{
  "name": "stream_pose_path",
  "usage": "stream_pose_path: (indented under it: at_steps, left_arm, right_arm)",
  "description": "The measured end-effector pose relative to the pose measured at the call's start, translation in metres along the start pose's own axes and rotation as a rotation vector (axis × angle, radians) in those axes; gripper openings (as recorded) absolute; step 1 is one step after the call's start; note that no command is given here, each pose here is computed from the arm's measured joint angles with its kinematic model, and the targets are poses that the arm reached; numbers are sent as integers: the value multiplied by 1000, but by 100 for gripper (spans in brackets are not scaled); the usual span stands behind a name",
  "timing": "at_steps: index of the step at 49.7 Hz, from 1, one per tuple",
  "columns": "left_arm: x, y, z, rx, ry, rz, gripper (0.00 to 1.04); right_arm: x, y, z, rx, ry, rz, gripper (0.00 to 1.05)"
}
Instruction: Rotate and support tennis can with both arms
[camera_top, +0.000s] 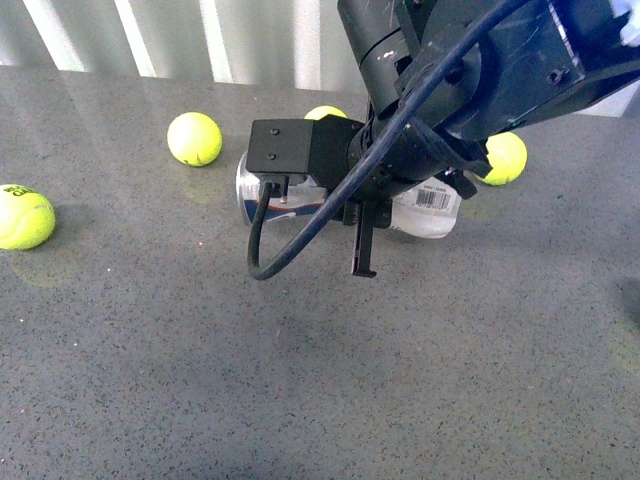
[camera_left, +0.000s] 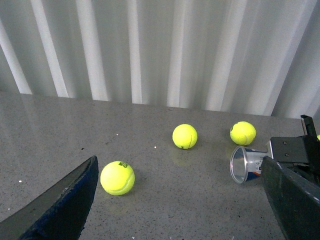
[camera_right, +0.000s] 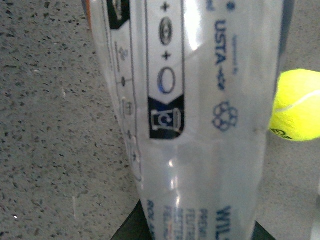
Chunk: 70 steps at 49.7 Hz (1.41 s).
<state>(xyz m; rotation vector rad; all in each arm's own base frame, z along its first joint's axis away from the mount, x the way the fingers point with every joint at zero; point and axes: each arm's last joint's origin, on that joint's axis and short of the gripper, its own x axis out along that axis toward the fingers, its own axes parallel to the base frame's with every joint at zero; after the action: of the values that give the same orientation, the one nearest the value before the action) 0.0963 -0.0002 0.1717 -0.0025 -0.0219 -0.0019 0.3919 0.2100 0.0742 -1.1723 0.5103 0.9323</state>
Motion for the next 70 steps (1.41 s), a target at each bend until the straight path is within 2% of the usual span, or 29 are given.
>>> stream_pose_path:
  at_steps: [2,9,12,19,27,40,53,61,66,70]
  left_arm:
    - [0,0,0,0,0,0,98]
    - [0,0,0,0,0,0,98]
    - [0,0,0,0,0,0,98]
    - [0,0,0,0,0,0,98]
    - [0,0,0,0,0,0,98]
    - [0,0,0,0,0,0,98]
    - [0,0,0,0,0,0,98]
    - [0,0,0,0,0,0,98]
    - [0,0,0,0,0,0,98]
    - [0,0,0,0,0,0,98]
  right_arm:
    - [2,4,-1,-2,1,5,13]
    - [9,26,-10,-21,13,40,41]
    - [9,29,-10,-12,2,40,52]
    - [10,31,-11,15,-10,40,69]
    - [7,31,-11,57,-29,42,99]
    - [-10,30,-9,108,-73,34,97]
    - [-47,14,1,228,-124,6,97]
    - [-92,-2,6,427,-206,-16,97]
    - [-123,-12,0,586,-237,-105,97]
    - [-148,-16,-10,751,-229,-222,97]
